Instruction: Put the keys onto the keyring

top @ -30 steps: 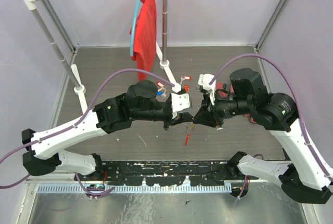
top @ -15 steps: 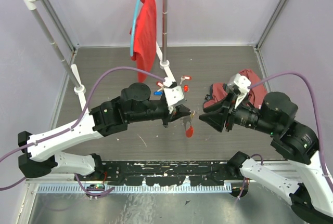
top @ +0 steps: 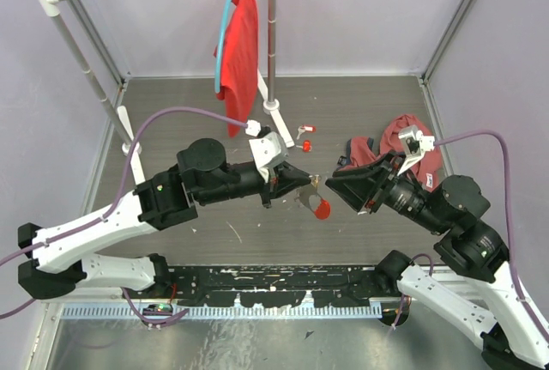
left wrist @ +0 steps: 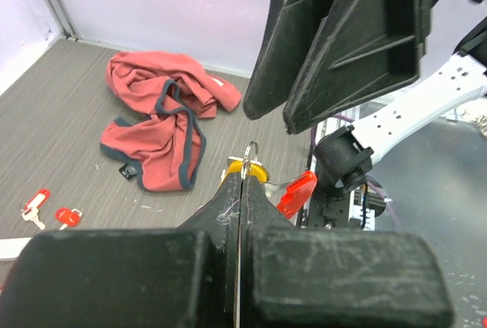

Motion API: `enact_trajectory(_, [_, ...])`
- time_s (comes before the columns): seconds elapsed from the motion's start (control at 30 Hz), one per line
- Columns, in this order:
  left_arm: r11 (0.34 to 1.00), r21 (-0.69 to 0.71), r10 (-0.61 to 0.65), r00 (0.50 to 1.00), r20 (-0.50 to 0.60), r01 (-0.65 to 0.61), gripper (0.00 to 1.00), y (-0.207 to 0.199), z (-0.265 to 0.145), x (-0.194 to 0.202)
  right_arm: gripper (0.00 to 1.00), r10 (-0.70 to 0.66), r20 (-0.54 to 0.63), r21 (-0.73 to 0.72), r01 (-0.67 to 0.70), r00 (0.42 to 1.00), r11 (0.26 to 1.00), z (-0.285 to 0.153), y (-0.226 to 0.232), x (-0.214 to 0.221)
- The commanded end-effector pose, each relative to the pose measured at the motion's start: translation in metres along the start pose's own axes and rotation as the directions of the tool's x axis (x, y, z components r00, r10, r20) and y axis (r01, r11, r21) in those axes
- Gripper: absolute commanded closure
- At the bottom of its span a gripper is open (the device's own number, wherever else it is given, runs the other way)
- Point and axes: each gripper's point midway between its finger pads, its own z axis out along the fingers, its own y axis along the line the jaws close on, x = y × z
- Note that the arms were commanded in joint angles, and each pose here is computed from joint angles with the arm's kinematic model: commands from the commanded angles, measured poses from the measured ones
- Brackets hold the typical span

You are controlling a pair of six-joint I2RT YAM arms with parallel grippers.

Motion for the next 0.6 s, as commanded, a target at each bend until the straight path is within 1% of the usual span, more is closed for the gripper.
enact_trajectory(0.0, [0.999, 0.050, -0.014, 0.993, 0.120, 0.008, 1.00, -0.0117, -0.0094, -0.0310, 0.56, 0.046, 0.092, -0.144, -0.032, 0.995, 0.989, 0.0047, 0.0316, -0.0271])
enact_trajectory(0.27, [0.997, 0.077, -0.016, 0.990, 0.139, 0.006, 1.00, -0.0169, -0.0138, -0.0363, 0.56, 0.023, 0.074, -0.191, -0.009, 0.997, 0.982, 0.0071, 0.0387, -0.0246])
enact_trajectory(0.57, [0.997, 0.081, -0.015, 0.991, 0.135, 0.004, 1.00, -0.0175, -0.0119, -0.0358, 0.63, 0.022, 0.047, -0.198, -0.013, 0.999, 0.980, 0.0118, 0.0382, -0.0191])
